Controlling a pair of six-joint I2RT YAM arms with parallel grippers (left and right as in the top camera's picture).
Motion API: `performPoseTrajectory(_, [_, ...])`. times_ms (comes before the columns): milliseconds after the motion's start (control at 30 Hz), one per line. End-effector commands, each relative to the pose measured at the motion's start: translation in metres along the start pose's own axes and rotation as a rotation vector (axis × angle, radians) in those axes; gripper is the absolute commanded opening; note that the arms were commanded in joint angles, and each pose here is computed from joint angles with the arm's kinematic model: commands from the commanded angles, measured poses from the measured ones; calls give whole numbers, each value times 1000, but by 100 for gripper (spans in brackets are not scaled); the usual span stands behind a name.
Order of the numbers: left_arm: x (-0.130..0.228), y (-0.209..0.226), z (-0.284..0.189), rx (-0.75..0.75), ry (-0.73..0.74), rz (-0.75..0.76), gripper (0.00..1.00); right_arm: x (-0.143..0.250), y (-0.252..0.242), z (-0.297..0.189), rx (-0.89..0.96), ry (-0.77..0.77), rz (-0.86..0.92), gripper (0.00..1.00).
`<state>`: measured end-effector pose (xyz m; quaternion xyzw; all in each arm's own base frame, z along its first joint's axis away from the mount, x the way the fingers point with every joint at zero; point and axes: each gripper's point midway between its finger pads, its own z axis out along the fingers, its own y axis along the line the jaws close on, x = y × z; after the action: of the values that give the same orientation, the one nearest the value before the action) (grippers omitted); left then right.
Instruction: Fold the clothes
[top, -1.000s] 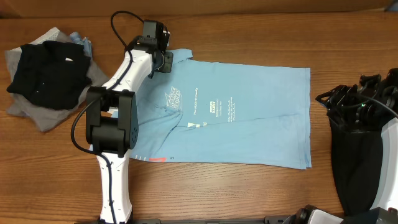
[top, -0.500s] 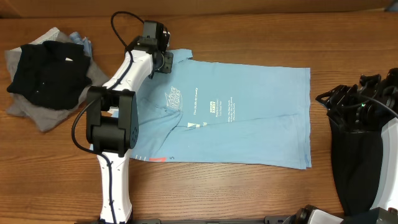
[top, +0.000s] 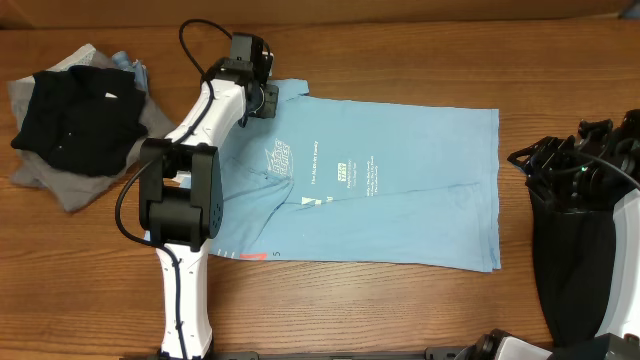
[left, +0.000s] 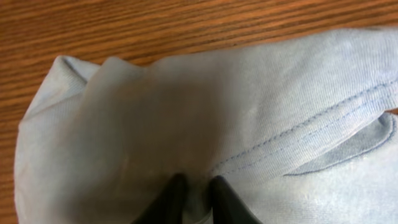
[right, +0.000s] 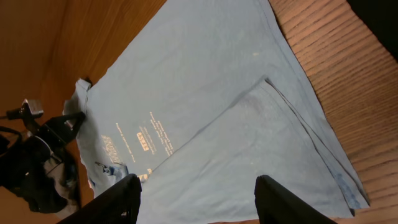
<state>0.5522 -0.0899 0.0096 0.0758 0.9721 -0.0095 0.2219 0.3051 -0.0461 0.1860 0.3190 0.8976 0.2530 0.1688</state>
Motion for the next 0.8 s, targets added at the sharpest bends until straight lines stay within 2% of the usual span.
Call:
performPoseTrajectory(0, [-4, 3, 3, -7, -2, -4, 6, -4, 6, -7, -6, -29, -26, 62])
performPoseTrajectory(233, [-1, 3, 3, -7, 11, -4, 4, -4, 6, -7, -6, -28, -25, 62])
performPoseTrajectory(267, [-1, 3, 3, -7, 10, -4, 9, -4, 5, -7, -6, -29, -25, 62])
performPoseTrajectory(333, [-3, 3, 1, -7, 8, -4, 24, -4, 6, -7, -6, -28, -25, 62])
performPoseTrajectory(367, [-4, 3, 0, -7, 7, -4, 25, -4, 6, -7, -6, -28, -25, 62])
performPoseTrajectory(500, [-8, 3, -3, -7, 2, -4, 4, -4, 5, -7, -6, -29, -25, 62])
performPoseTrajectory(767, [-3, 4, -3, -8, 21, -3, 4, -4, 6, -7, -6, -29, -26, 63])
